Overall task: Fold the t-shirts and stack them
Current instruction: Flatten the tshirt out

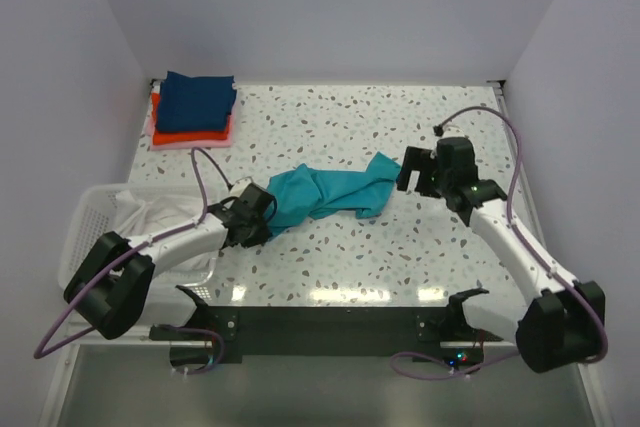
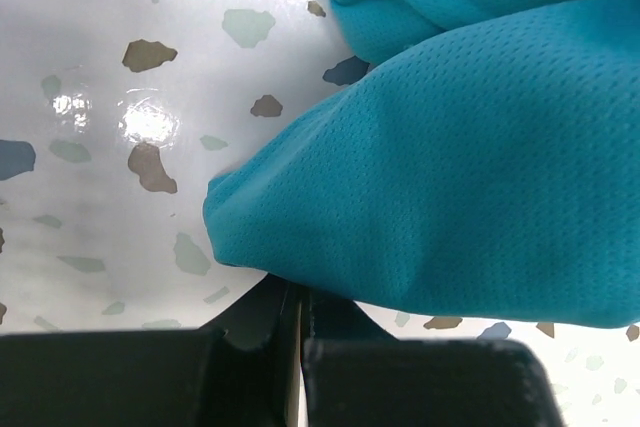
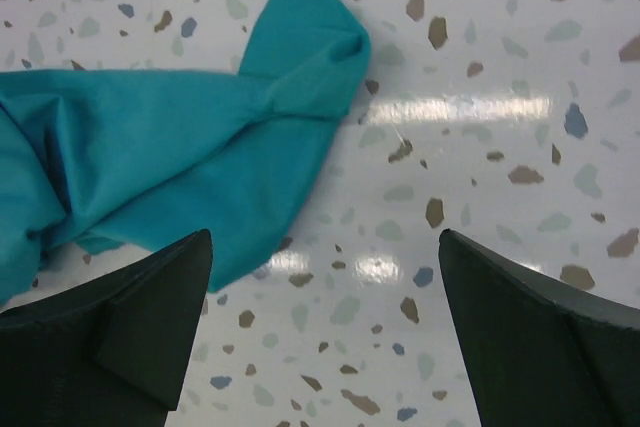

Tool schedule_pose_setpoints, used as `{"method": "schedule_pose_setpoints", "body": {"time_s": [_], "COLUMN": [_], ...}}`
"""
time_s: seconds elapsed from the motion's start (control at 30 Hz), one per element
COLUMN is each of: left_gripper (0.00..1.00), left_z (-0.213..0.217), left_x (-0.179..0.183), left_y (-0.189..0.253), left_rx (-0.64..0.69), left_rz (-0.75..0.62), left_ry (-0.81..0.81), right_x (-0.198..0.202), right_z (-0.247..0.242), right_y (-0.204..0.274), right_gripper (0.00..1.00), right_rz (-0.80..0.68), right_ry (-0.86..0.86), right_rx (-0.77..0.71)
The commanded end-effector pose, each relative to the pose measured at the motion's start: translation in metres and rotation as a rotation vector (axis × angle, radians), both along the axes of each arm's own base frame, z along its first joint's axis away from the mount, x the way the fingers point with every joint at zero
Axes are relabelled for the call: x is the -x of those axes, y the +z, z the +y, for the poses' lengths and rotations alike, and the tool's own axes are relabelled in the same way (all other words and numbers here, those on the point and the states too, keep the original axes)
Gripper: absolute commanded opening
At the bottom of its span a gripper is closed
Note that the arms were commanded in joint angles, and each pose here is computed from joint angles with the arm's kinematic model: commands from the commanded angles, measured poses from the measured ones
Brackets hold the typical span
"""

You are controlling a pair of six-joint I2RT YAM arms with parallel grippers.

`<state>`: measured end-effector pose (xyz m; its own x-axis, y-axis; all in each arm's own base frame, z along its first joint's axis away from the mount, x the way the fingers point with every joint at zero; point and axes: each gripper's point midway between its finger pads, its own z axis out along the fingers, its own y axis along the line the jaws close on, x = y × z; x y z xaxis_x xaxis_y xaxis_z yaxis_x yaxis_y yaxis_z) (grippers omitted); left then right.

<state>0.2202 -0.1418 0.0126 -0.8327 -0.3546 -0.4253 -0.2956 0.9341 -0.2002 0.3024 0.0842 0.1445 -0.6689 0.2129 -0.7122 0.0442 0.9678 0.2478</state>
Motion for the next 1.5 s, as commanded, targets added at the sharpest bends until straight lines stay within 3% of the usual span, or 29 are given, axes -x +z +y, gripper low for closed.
{"method": "schedule_pose_setpoints", "body": {"time_s": [0.0, 0.17, 0.2, 0.4, 0.67, 1.07, 1.27, 1.47], "left_gripper": [0.0, 0.0, 0.0, 0.0, 0.0, 0.0, 0.0, 0.0], "left_z": [0.003, 0.001, 0.0, 0.003, 0.004, 0.008, 0.011, 0.01], "left_x": [0.001, -0.002, -0.003, -0.002, -0.002, -0.001, -0.001, -0.003], "left_y": [-0.004, 0.007, 0.01, 0.013, 0.015, 0.014, 0.016, 0.02], "left_rx": [-0.005, 0.017, 0.024, 0.015, 0.008, -0.006, -0.013, -0.007], "left_rz": [-0.01, -0.058, -0.064, -0.07, -0.065, -0.059, -0.066, -0.077], "left_ry": [-0.026, -0.042, -0.045, -0.047, -0.041, -0.022, -0.007, -0.006], "right_x": [-0.065, -0.12, -0.125, -0.178, -0.191, -0.176, -0.17, -0.169], "right_z": [0.032, 0.038, 0.039, 0.052, 0.063, 0.062, 0.058, 0.061], "right_y": [0.049, 0.026, 0.001, -0.014, -0.081, -0.118, -0.128, -0.124], "right_gripper": [0.99, 0.99, 0.99, 0.97, 0.85, 0.64, 0.46, 0.14], "right_rz": [-0.148, -0.098, -0.019, 0.021, 0.156, 0.217, 0.237, 0.221], "right_ry": [0.104, 0.084, 0.094, 0.059, 0.08, 0.083, 0.071, 0.055], "right_rx": [0.022, 0.19, 0.22, 0.263, 0.294, 0.331, 0.339, 0.303]}}
